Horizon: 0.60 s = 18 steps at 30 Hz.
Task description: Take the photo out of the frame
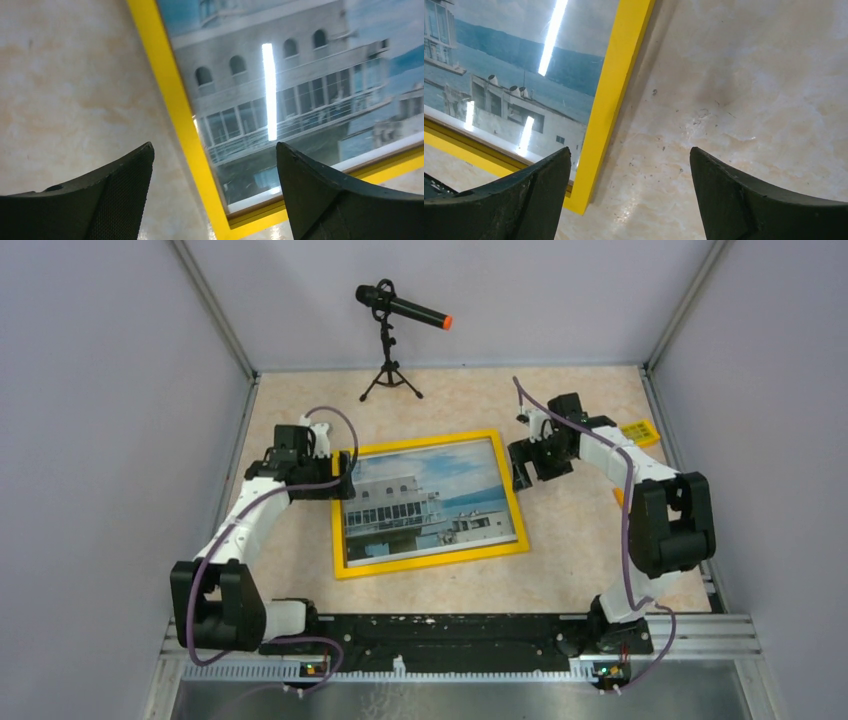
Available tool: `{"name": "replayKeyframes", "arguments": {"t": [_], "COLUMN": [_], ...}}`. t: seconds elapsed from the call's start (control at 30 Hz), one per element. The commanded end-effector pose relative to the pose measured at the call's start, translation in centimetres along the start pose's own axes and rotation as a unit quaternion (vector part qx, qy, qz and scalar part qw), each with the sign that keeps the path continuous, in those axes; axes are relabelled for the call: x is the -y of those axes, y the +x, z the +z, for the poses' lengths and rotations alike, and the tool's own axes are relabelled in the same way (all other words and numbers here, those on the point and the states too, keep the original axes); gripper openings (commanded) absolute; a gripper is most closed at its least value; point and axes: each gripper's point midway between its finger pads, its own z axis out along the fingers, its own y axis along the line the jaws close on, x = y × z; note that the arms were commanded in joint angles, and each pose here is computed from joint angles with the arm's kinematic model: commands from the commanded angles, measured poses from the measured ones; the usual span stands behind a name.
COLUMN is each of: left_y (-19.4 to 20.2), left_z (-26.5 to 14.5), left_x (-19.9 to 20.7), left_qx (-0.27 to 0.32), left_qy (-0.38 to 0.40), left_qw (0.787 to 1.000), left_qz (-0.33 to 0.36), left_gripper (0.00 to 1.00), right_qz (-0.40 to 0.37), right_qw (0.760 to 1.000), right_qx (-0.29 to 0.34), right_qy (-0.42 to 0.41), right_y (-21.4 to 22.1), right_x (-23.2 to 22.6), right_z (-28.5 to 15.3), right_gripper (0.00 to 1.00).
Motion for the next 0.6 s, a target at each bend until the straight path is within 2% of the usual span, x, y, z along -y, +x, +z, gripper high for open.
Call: {"name": "replayKeyframes", "arguments": {"t": [0.0,0.1,0.3,0.47,0.57], "left_y": [1.4,2.9,3.2,4.0,4.4], "left_z": [-0.1,1.0,3.3,6.4,7.7], "left_x": [-3.0,-2.4,-1.3,-1.4,-0.7], "left_qx": [0.02,-0.005,-0.034,-0.07,-0.085], "left_qy": [-0.089,-0.065,-0.012,0.008,0.033], "left_qw": [0.995,0.997,0.999,0.997,0.995], "left_qz": [-0.038,-0.044,-0.032,-0.03,-0.025], "left_gripper": [0.93,0.93,0.92,0.81,0.7], "right_qz": [0.014,0.031,0.023,0.033,0.035], "right_qw": [1.0,0.999,0.998,0.996,0.994], "right_qx": [-0.007,-0.008,-0.028,-0.067,-0.087], "right_qy": [-0.011,-0.033,-0.045,-0.046,-0.055], "right_y": [0.3,0.6,1.5,4.8,7.9], "right_x": [-0.1,-0.5,-1.5,-2.0,-2.7], "right_z": [1.9,3.4,5.9,6.6,6.0], "right_gripper": [0.86,0.86,0.84,0.73,0.6]}}
